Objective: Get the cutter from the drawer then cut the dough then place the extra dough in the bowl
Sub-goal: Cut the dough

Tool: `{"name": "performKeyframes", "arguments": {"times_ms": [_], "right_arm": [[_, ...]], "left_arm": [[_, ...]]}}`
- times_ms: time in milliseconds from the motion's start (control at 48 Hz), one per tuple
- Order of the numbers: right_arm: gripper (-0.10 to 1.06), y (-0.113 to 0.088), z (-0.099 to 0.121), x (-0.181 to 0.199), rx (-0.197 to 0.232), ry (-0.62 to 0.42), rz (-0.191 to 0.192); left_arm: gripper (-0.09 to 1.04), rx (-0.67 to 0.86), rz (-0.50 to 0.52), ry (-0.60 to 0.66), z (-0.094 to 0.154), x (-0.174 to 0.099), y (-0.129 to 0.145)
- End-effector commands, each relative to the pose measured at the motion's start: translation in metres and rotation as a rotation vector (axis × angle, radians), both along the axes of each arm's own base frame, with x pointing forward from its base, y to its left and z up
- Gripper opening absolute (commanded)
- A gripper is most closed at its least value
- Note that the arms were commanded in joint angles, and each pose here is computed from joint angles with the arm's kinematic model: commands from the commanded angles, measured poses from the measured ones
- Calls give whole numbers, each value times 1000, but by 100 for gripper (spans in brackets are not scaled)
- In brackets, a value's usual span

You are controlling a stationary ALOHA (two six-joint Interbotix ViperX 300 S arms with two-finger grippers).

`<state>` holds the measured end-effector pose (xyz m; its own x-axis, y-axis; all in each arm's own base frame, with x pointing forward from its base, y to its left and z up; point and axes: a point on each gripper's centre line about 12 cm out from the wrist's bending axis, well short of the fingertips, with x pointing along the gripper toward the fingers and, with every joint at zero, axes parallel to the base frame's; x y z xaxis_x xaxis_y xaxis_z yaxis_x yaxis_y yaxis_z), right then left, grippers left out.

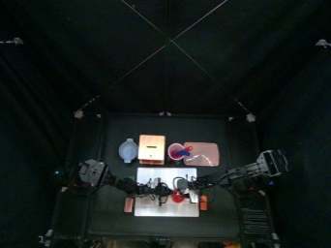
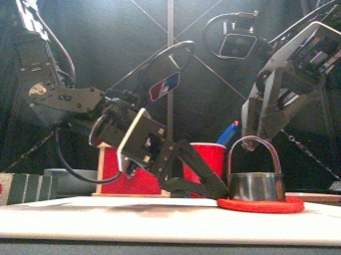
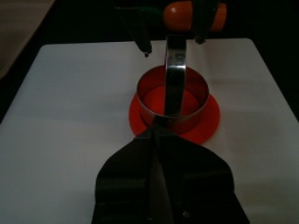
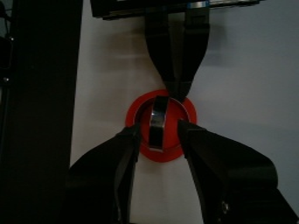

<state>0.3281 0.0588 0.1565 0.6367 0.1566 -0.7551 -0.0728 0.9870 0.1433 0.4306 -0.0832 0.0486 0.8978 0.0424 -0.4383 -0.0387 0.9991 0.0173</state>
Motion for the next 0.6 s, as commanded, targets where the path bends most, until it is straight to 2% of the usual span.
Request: {"name": "performKeyframes", "arguments": {"times_ms": [21, 271, 500, 604], "right_arm": [[77, 0, 12, 8, 6, -26, -1], [77, -1, 3, 14, 5, 31, -1], [77, -5, 10, 16, 12, 44, -9], [76, -6, 9, 16, -1, 63, 1]], "left_arm": [[53, -6, 8, 2, 2, 2, 2], [53, -7, 6, -8, 6, 3, 1], [53, -8, 8, -9, 6, 4, 1], [53, -8, 7, -8, 6, 4, 1]]}}
